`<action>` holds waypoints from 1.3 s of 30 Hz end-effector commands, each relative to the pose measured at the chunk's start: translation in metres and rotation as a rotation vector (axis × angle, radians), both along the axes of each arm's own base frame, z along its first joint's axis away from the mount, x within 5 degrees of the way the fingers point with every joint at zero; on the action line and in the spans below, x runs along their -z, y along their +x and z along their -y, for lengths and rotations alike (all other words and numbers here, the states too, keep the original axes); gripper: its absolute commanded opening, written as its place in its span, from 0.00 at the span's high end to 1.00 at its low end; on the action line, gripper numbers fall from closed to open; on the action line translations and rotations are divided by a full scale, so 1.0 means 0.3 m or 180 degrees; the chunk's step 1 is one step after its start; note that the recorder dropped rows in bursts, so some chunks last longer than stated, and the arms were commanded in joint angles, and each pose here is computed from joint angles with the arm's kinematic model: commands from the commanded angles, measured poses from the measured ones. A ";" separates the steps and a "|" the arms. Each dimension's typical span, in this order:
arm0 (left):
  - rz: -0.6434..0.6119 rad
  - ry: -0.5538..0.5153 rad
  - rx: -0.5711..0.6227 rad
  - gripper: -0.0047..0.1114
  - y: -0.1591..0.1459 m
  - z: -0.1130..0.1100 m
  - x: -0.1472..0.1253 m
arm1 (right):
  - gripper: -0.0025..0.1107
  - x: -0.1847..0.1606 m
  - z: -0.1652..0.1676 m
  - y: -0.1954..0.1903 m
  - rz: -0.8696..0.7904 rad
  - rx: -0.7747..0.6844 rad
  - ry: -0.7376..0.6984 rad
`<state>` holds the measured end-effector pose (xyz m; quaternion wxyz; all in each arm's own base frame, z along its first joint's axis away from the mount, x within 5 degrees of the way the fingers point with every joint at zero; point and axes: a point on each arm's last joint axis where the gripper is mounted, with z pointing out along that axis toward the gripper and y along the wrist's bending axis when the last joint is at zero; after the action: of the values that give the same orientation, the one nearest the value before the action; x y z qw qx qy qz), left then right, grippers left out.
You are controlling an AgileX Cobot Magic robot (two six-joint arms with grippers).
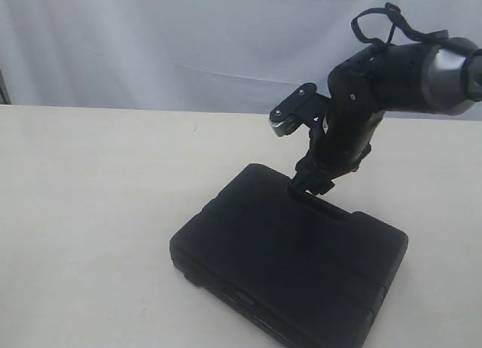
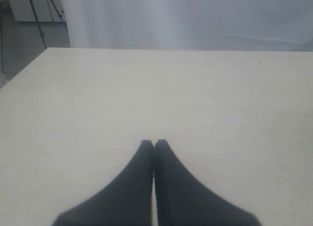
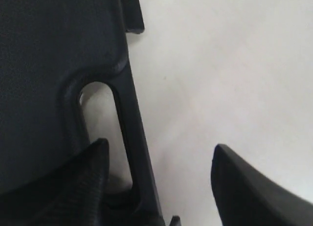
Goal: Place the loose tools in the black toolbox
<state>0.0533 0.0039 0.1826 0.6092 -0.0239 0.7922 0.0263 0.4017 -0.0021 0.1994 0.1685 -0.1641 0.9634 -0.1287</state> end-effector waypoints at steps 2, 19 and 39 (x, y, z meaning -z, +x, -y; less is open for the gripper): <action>0.0014 -0.0017 0.0010 0.96 0.000 0.001 0.001 | 0.49 -0.092 0.015 -0.060 -0.0091 0.0490 0.0099; 0.0014 -0.0017 0.0010 0.96 0.000 0.001 0.001 | 0.98 -0.370 -0.053 -0.326 -0.0211 0.0844 0.1049; 0.0014 -0.0017 0.0010 0.96 0.000 0.001 0.001 | 0.98 0.131 -0.336 -0.591 -0.1140 0.0194 0.1313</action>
<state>0.0533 0.0039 0.1826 0.6092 -0.0239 0.7922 0.0263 0.2219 0.0937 0.1743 0.0151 -0.1099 0.9890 0.0974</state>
